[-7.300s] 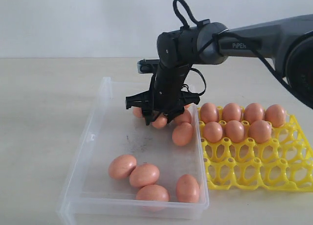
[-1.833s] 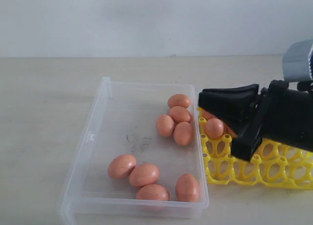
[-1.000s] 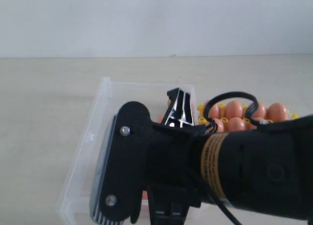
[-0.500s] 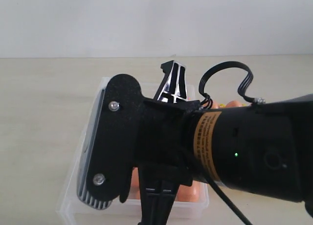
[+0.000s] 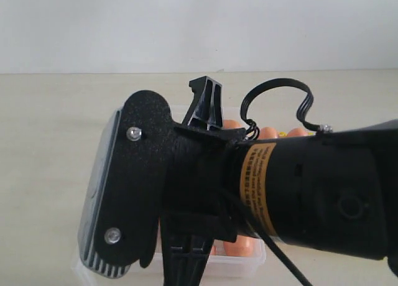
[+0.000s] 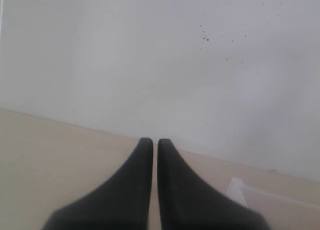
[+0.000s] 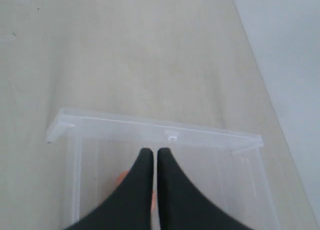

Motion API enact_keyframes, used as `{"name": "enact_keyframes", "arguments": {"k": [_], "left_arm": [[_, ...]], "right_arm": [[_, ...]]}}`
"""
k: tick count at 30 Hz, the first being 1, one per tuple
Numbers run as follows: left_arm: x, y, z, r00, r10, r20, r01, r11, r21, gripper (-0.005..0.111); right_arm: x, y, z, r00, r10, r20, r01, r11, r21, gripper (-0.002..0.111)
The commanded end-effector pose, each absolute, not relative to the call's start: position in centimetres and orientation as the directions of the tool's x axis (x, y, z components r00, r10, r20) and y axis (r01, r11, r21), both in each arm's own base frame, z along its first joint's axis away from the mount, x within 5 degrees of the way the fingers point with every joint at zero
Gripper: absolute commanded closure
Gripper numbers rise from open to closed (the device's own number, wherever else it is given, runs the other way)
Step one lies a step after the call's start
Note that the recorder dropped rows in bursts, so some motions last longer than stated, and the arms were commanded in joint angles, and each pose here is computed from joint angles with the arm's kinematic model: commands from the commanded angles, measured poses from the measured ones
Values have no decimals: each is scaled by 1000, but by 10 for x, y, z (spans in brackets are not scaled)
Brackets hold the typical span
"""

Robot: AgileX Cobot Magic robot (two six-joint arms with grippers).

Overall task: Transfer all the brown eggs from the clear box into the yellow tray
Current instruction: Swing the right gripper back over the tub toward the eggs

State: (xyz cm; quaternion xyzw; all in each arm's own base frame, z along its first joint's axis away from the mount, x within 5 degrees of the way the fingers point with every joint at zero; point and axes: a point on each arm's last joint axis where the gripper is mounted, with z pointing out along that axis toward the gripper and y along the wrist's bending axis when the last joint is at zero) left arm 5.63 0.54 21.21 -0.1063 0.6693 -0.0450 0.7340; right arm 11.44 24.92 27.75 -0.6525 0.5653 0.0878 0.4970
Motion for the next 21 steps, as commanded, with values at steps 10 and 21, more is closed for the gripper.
{"name": "enact_keyframes", "arguments": {"k": [10, 21], "left_arm": [[56, 5, 213, 104, -204, -973, -71, 975, -212, 103], [56, 5, 213, 104, -204, -973, -71, 975, -212, 103]], "right_arm": [[105, 257, 289, 368, -516, -773, -862, 123, -492, 108], [105, 257, 289, 358, -515, -779, -866, 129, -483, 108]]}}
